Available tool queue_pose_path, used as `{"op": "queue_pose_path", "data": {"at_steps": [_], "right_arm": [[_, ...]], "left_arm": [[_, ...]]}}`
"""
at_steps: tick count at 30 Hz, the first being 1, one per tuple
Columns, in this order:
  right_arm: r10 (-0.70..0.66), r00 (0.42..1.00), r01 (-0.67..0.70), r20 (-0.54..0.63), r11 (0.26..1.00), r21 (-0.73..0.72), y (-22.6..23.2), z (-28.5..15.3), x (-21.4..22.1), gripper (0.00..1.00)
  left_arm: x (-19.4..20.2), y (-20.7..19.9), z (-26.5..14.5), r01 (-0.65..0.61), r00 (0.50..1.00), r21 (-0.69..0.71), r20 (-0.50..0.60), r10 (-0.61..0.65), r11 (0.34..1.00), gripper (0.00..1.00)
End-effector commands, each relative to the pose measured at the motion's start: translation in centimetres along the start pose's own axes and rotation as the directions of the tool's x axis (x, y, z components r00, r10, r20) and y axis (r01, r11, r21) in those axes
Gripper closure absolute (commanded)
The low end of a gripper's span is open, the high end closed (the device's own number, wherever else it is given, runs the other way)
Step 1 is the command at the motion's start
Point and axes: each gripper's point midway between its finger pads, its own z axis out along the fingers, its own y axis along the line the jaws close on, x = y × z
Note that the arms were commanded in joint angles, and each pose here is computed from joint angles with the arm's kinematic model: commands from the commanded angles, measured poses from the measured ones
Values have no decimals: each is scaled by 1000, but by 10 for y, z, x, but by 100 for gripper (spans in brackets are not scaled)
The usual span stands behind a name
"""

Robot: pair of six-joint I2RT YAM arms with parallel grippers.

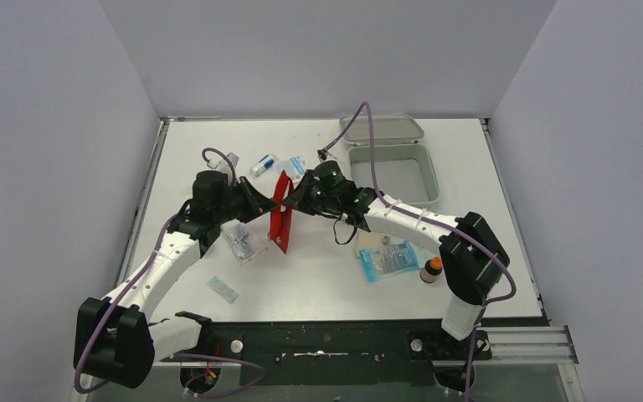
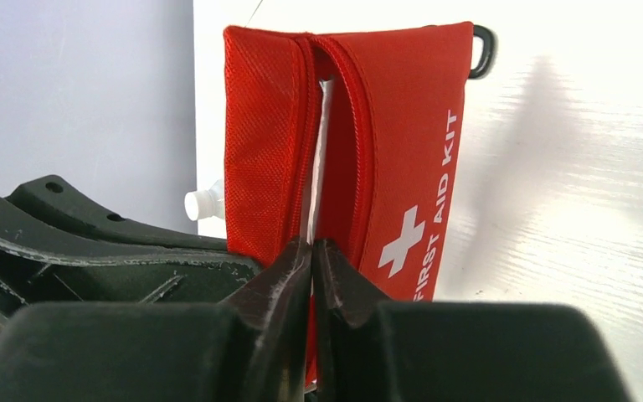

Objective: Organize the medicine kit
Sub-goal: Place the medical item at the medicine pouch.

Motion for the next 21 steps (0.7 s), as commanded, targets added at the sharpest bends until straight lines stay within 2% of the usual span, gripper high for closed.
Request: {"op": "queue_pose_path", "data": {"at_steps": [1, 2, 6, 13, 17, 21], "right_arm": [[6, 999, -8, 53, 999, 47, 5, 3, -15, 89], [3, 999, -5, 49, 998, 55, 5, 4, -14, 85], [-44, 998, 42, 35, 997, 59, 7, 2, -13, 82], [-166, 986, 167, 25, 986, -3, 25, -26, -14, 72], [-217, 976, 217, 38, 976, -21, 30, -38, -21, 72], [-281, 952, 283, 124, 959, 2, 33, -55, -49, 72]], "left_arm": [[-8, -13, 1, -21, 1000, 62, 18, 20, 998, 100], [-9, -13, 0, -23, 1000, 61, 21, 21, 998, 100], [-14, -11, 0, -42, 998, 42, 38, 41, 998, 100], [-20, 0, -1, -81, 995, -13, 59, 81, 997, 100], [-23, -1, -1, -88, 994, -13, 67, 89, 996, 100], [-29, 2, -6, -127, 988, -43, 82, 130, 991, 100]]}}
